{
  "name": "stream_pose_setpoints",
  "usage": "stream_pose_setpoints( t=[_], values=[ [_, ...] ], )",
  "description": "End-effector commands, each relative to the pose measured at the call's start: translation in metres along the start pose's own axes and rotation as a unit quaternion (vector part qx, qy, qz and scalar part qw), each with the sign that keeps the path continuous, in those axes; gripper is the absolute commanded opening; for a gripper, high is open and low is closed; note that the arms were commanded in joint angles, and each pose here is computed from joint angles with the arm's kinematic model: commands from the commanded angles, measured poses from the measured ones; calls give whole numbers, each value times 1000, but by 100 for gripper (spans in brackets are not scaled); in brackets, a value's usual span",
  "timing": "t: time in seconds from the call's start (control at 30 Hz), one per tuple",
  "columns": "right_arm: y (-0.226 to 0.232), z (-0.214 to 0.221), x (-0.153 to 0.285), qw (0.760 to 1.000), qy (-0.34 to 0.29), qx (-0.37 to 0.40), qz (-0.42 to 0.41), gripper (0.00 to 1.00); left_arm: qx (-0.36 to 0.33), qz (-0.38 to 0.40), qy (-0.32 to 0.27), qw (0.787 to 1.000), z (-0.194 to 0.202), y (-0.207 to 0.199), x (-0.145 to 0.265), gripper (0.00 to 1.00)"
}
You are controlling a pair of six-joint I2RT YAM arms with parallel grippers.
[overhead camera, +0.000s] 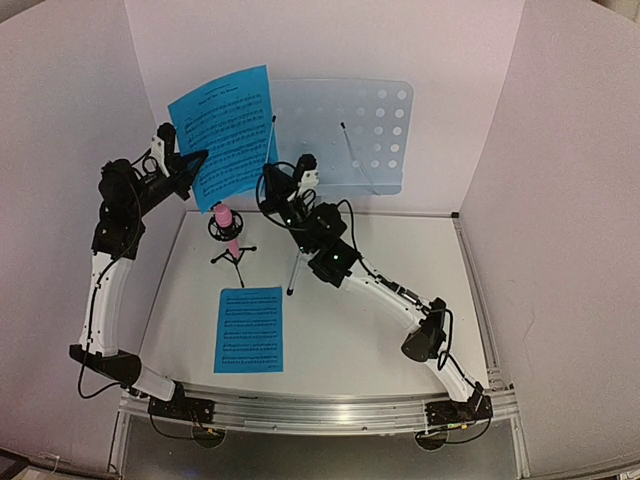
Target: Set up the instrument practice props
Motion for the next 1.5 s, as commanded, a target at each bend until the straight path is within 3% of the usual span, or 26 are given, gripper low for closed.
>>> stream_pose_setpoints(
  t=[0.0, 0.6, 1.47],
  values=[
    [18, -23, 4, 996, -69, 7, -53, 0, 2, -3, -31, 1000, -15, 2, -1, 0],
    [19, -22, 9, 993, -90, 39, -61, 0, -10, 8, -38, 999, -14, 11, -19, 0],
    [14, -35, 16, 987, -154, 34, -31, 0, -5, -14, -15, 1000, -3, 13, -12, 0]
  ],
)
Point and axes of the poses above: each gripper's point midway between its finger pads, its own x axis back along the fingers, its own y axis along the line the jaws close on, z = x × y, the point moved 8 cm from there along x, back along the fingers, and after that the axes turned 6 degrees about x, right-handed, at the moved point
